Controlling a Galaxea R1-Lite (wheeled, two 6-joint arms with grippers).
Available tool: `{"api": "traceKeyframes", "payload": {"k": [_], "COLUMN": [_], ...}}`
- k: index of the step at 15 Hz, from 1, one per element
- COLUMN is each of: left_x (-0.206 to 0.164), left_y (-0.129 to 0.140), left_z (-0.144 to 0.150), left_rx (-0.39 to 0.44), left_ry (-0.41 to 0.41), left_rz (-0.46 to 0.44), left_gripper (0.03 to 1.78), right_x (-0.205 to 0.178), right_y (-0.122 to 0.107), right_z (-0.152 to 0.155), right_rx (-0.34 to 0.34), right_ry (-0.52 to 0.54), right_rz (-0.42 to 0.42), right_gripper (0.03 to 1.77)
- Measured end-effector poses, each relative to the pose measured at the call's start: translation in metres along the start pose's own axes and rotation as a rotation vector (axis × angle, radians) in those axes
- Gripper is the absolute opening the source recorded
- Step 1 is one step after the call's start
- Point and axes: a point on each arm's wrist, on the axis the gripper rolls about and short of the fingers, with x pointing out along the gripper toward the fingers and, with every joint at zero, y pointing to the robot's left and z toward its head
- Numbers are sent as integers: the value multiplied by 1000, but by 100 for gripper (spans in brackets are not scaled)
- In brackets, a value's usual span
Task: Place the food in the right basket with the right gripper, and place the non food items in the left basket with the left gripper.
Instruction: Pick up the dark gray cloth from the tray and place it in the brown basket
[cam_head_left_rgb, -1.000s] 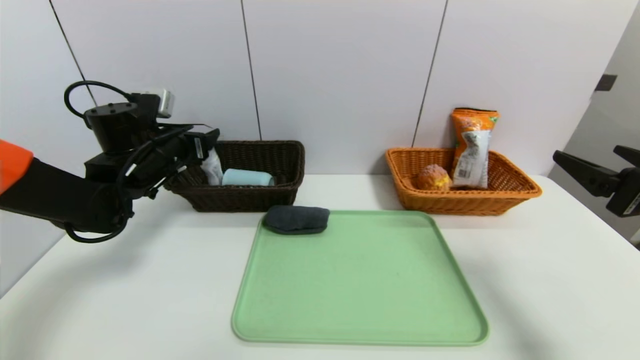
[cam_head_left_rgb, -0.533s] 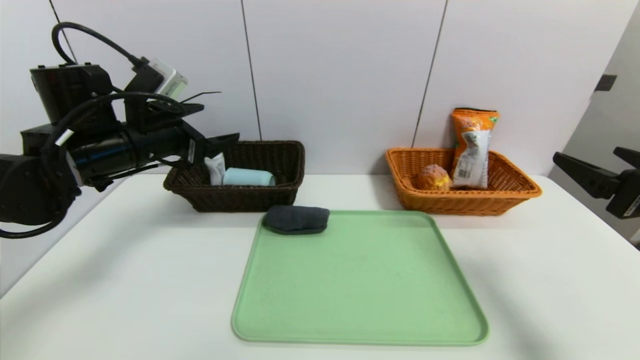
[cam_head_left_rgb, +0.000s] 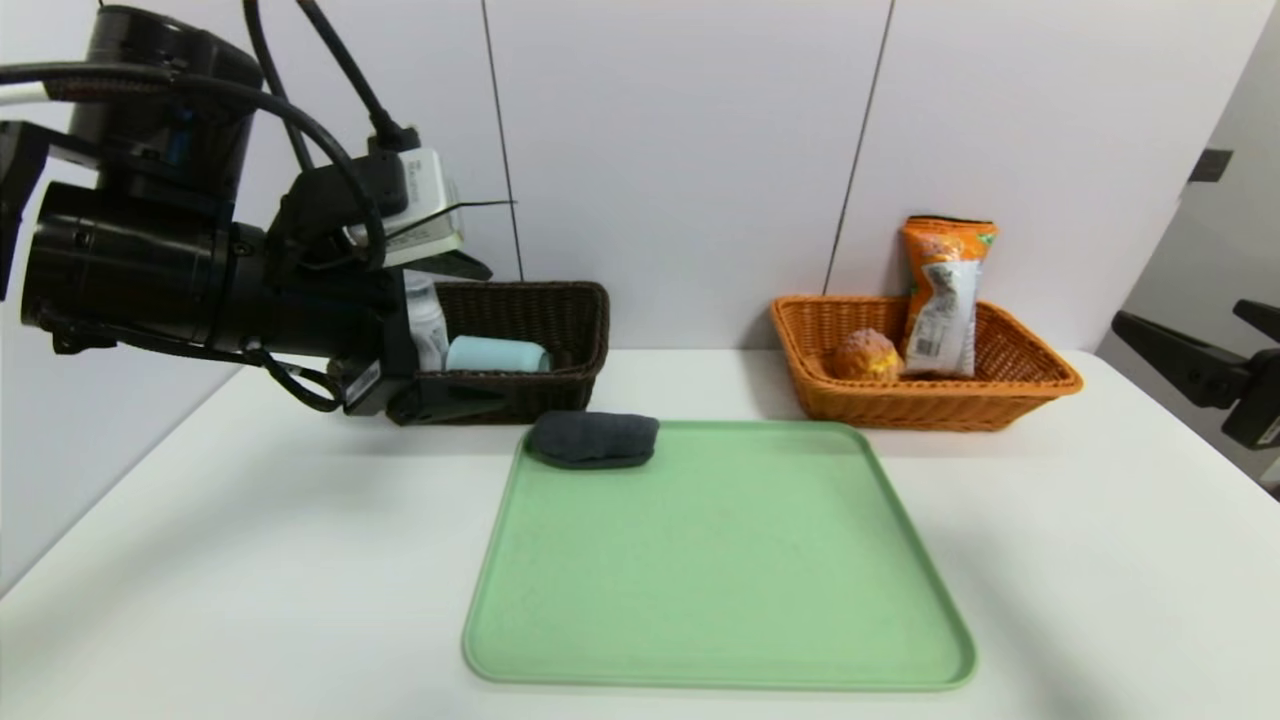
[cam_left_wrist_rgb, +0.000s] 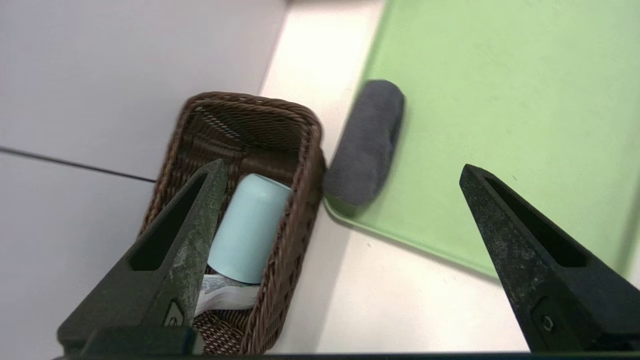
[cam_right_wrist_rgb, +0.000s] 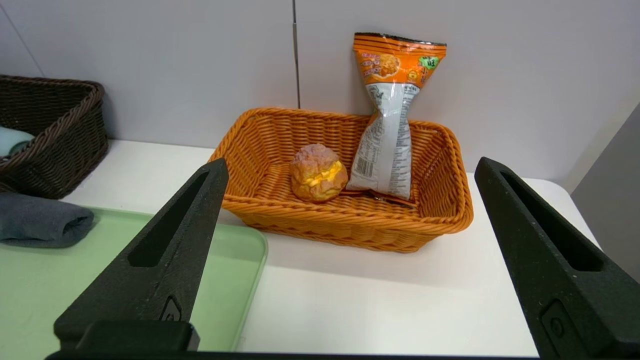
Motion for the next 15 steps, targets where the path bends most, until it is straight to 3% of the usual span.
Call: {"api": "traceKeyframes", "payload": {"k": [6, 10, 15], "left_x": [40, 76, 120], "left_y": [-9, -13, -8], "left_z": [15, 10, 2], "left_rx": [81, 86, 109], "left_ry": [222, 251, 270], "left_rz": [-220, -275, -248], "left_gripper": [168, 169, 169], "right_x": [-10, -12, -12], "right_y": [2, 3, 2], "right_z": [-7, -12, -13], "right_rx": [18, 22, 40], "right_ry": [10, 25, 31], "right_rz": [5, 15, 13], "right_gripper": [170, 170, 170]}}
